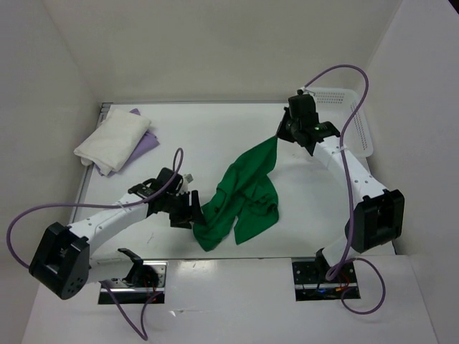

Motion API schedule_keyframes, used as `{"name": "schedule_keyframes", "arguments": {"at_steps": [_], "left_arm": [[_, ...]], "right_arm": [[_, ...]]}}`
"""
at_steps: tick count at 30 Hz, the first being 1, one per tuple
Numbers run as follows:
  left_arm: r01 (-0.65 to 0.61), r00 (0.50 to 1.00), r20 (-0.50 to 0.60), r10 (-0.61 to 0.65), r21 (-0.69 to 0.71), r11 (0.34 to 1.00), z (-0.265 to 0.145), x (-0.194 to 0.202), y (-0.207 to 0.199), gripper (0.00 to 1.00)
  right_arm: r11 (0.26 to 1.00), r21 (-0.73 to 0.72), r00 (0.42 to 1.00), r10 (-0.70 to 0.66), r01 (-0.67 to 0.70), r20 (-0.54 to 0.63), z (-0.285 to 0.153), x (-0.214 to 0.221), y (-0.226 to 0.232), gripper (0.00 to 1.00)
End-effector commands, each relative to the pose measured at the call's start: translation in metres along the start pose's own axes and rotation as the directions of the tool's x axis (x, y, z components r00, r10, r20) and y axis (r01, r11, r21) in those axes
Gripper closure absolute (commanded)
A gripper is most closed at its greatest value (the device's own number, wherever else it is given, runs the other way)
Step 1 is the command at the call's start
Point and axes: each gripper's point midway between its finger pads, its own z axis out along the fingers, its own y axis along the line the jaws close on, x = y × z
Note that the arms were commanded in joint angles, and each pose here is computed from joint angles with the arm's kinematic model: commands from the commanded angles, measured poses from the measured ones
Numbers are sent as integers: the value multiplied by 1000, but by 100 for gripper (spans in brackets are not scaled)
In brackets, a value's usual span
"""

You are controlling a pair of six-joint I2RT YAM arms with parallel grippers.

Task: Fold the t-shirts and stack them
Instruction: Flatten out the crumpled T-shirt at the center of the board.

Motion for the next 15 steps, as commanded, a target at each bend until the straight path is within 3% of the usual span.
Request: {"name": "schedule_keyframes", "arguments": {"at_steps": [1, 10, 15], "left_arm": [[-29, 1000, 0, 29, 60, 998, -1, 4, -15, 30], [-19, 1000, 0, 19, -12, 1000, 12, 4, -5, 30], [-20, 998, 56, 22, -31, 999, 18, -8, 0, 37]], "right_arm": [[999, -37, 995, -1, 5, 99, -11, -37, 8, 100], [998, -55, 990, 23, -16, 137, -14, -59, 7, 100], [998, -48, 990, 38, -31, 138, -15, -62, -3, 100]]}}
